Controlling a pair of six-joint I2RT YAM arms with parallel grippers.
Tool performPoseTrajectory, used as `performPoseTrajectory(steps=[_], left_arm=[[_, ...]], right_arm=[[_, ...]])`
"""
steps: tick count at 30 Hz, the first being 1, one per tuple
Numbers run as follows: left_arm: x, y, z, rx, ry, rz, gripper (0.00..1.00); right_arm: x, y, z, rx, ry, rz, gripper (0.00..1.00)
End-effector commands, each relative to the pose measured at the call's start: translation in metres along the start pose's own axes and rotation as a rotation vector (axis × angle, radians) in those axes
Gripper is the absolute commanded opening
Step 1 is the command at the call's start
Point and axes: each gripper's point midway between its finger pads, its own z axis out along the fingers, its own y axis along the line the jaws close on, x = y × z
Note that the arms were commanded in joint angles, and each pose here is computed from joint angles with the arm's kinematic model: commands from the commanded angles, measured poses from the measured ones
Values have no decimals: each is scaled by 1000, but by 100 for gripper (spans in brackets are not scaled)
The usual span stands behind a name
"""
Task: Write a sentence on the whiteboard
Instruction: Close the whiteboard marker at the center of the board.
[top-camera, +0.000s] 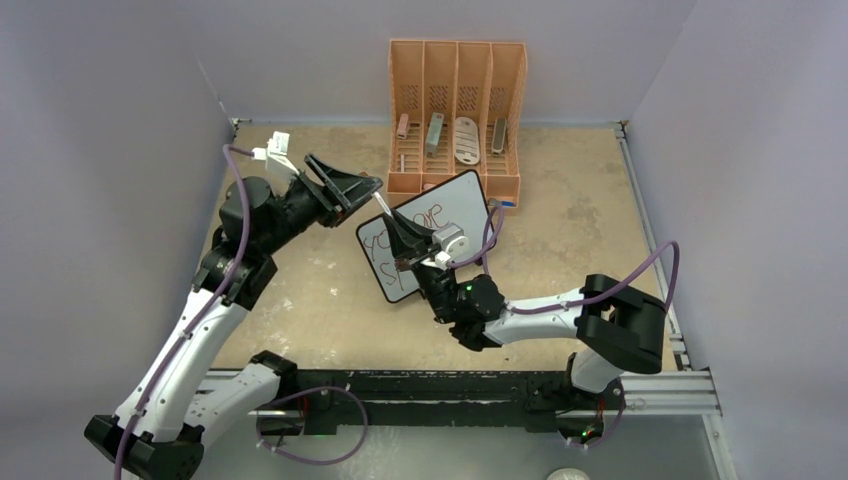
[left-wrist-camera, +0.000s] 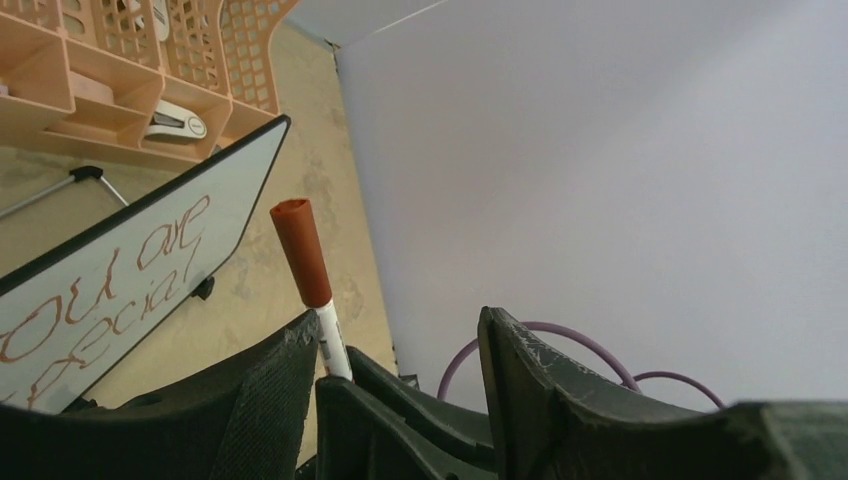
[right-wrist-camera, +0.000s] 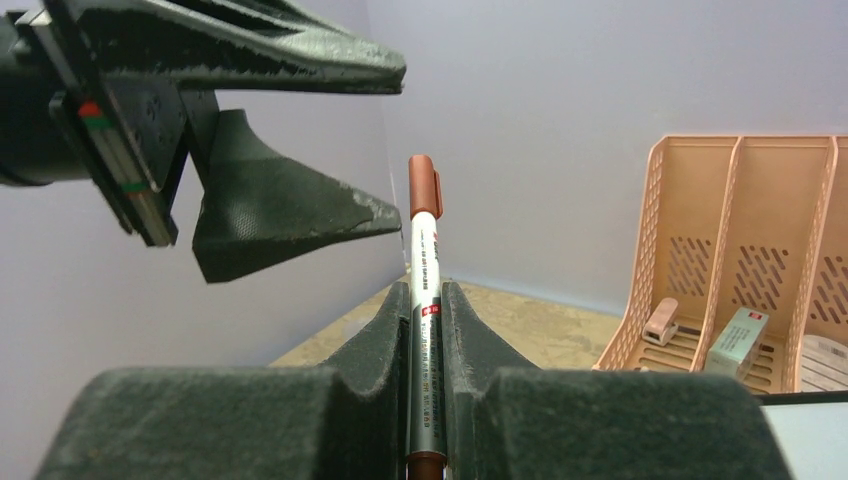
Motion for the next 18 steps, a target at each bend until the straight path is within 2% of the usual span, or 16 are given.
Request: performPoseTrajectory(steps=[1, 11, 18], left_arm=[[-16, -7, 4, -39, -39, 64, 57], [-23, 8, 14, -126, -51, 94, 57], [-35, 10, 18, -142, -100, 128, 49]], right_arm=[[-65, -18, 4, 73, -217, 125, 0], [-64, -17, 3, 66, -214, 133, 0], [-62, -14, 3, 55, -208, 134, 0]])
